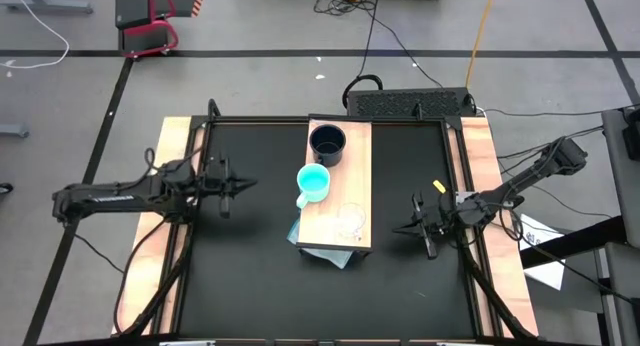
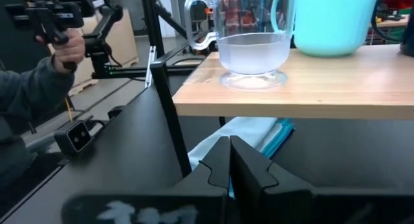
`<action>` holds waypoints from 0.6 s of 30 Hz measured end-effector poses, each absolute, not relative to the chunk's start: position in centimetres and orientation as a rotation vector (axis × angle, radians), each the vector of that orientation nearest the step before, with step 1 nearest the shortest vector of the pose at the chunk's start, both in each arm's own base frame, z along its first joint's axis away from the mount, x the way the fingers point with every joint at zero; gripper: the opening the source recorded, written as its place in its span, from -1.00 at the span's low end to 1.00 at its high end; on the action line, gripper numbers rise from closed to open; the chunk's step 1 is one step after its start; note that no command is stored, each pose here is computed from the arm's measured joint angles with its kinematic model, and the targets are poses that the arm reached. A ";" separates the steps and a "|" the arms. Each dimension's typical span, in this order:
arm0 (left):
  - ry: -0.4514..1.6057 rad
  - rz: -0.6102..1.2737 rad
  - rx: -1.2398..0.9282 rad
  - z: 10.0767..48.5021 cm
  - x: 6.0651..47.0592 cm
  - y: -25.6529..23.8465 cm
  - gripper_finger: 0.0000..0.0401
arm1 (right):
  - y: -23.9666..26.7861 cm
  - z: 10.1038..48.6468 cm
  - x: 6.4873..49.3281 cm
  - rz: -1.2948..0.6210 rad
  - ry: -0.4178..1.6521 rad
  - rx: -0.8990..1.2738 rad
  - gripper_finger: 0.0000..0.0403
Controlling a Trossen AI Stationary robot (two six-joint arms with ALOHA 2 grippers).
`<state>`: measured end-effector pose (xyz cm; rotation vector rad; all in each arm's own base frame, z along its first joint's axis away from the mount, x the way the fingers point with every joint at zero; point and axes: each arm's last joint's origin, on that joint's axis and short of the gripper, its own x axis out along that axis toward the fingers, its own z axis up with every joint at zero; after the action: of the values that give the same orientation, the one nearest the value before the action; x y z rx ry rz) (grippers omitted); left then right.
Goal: Stack small to large cups/mugs on shelf
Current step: Return to Home Position
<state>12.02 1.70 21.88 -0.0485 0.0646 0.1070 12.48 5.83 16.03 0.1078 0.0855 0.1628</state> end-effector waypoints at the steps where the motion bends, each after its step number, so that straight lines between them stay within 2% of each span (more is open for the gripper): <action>1: 0.055 0.101 -0.042 21.5 11.9 1.6 -1.00 | 5.8 16.0 12.5 0.163 0.085 0.108 -1.00; 8: 0.041 0.093 -0.036 19.0 11.4 1.4 -1.00 | 5.5 16.0 12.5 0.068 0.076 0.070 -1.00; 18: 0.012 0.109 0.001 18.6 11.0 1.4 -1.00 | 4.1 16.4 13.0 -0.048 0.042 0.016 -1.00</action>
<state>10.95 1.45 18.55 0.0008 0.0118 0.1086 12.97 4.08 16.39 0.0162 0.0425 -0.0476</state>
